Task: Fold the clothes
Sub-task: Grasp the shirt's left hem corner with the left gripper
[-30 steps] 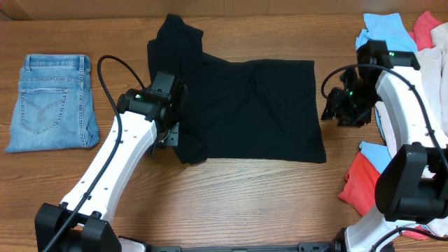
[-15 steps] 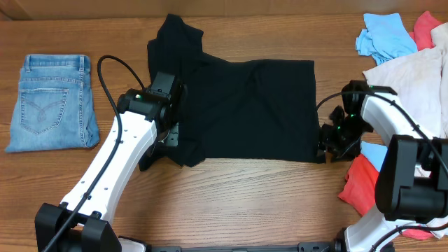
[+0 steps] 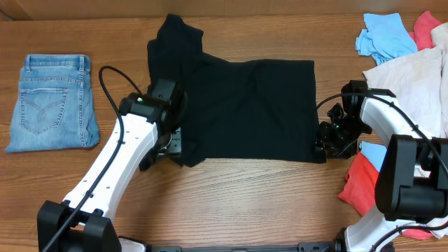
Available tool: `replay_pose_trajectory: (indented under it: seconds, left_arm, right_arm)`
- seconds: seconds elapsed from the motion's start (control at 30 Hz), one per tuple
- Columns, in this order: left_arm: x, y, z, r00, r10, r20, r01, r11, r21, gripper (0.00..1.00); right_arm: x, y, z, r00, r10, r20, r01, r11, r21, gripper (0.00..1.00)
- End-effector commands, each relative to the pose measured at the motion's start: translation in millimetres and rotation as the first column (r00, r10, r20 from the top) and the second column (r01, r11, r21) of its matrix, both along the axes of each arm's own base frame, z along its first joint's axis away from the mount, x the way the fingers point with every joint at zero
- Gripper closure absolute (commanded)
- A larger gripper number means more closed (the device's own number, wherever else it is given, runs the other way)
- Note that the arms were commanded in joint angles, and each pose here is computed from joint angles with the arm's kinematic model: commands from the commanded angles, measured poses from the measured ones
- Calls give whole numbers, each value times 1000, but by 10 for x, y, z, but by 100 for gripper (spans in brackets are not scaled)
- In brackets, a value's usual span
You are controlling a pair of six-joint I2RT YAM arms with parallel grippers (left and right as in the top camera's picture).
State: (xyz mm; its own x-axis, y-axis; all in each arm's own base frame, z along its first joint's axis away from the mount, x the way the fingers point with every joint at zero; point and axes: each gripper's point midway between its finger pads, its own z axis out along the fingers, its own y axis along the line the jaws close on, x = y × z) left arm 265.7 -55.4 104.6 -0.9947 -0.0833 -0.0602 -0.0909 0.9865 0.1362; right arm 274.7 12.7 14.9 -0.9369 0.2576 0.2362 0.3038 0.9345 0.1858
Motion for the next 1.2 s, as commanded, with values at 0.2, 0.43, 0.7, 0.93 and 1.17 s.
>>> replay_pose_trajectory:
  seconds: [0.2, 0.43, 0.7, 0.93, 1.17]
  left_arm:
    - [-12, 1, -307, 951, 307, 23, -305, 949, -76, 37]
    - [168, 69, -400, 912, 402, 79, -390, 911, -130, 37]
    - [273, 197, -557, 886, 460, 59, -448, 882, -146, 39]
    - [376, 66, -642, 882, 471, 20, -453, 859, -239, 39]
    - [418, 39, -640, 882, 471, 27, -449, 856, -259, 40]
  right_arm:
    - [28, 53, -14, 1000, -9, 12, 9, 1000, 29, 47]
    - [38, 65, -12, 1000, -10, 16, 9, 999, 36, 47]
    - [37, 64, -12, 1000, -10, 15, 9, 999, 36, 46]
    - [28, 65, -10, 1000, -10, 12, 9, 999, 36, 46]
    - [28, 65, -10, 1000, -10, 12, 9, 999, 36, 47]
